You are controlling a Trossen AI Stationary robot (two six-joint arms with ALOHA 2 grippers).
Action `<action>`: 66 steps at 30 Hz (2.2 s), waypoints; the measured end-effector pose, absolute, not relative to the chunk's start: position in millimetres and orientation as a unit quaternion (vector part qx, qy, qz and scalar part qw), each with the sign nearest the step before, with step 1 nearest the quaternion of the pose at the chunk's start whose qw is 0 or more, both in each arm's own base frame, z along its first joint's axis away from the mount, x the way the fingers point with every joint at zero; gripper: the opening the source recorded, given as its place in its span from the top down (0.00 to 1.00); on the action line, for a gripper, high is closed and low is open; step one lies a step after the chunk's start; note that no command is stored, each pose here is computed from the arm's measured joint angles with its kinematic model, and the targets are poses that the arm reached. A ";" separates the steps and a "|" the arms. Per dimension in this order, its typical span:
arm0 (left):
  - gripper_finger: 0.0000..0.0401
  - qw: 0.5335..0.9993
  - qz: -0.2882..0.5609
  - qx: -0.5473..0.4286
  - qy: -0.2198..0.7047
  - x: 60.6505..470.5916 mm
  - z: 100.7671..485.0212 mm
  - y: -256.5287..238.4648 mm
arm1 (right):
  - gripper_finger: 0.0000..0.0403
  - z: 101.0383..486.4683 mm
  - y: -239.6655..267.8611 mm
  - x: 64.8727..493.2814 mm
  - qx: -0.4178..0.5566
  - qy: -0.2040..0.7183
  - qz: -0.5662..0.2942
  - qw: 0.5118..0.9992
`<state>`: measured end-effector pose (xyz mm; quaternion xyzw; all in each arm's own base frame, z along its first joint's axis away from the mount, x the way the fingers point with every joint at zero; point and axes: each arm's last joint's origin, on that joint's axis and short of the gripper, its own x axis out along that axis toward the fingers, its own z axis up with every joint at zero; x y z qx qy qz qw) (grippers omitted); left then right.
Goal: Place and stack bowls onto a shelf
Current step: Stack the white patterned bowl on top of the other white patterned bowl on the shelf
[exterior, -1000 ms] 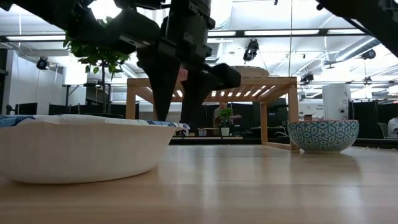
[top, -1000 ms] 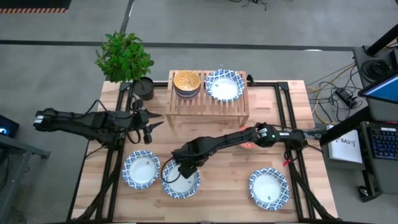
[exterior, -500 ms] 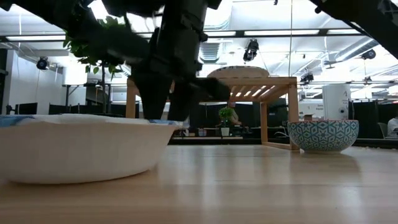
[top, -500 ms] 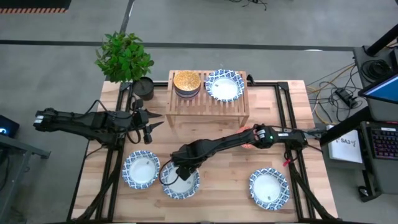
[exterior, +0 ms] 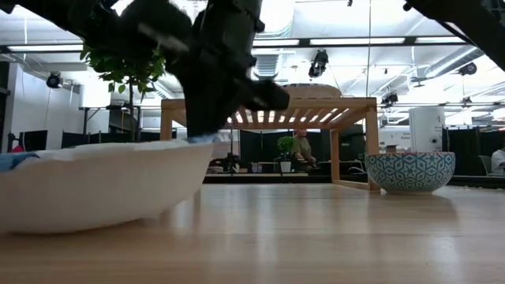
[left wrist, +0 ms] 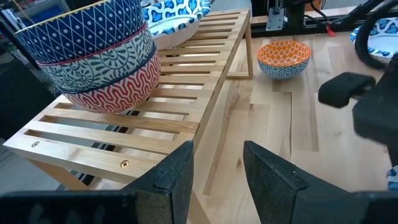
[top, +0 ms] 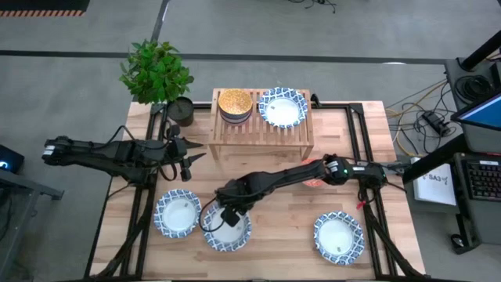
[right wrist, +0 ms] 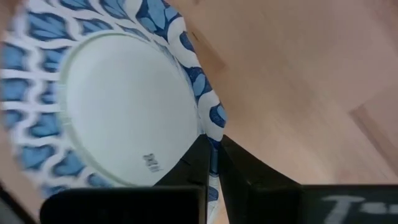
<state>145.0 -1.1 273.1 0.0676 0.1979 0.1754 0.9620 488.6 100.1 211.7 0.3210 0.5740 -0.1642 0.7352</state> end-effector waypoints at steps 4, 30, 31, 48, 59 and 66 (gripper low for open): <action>0.69 0.962 0.175 0.068 0.197 145.0 273.2 -1.2 | 0.97 230.3 98.7 483.9 0.319 0.559 -0.160 0.748; 0.69 0.966 0.176 0.056 0.183 140.6 276.7 -0.8 | 0.97 480.5 -23.0 278.0 0.309 0.288 -0.363 0.831; 0.69 0.966 0.176 0.056 0.183 140.5 276.7 -0.8 | 0.97 484.4 -29.7 269.7 0.314 0.281 -0.373 0.827; 0.69 0.965 0.176 0.056 0.186 140.0 276.1 -0.8 | 0.97 459.8 -133.1 228.9 0.417 0.280 -0.511 0.698; 0.69 0.964 0.177 0.056 0.193 139.5 274.9 -0.7 | 0.97 426.3 -165.6 236.2 0.426 0.290 -0.522 0.680; 0.69 0.964 0.177 0.056 0.193 139.5 274.9 -0.7 | 0.97 414.4 -168.7 242.9 0.433 0.304 -0.499 0.687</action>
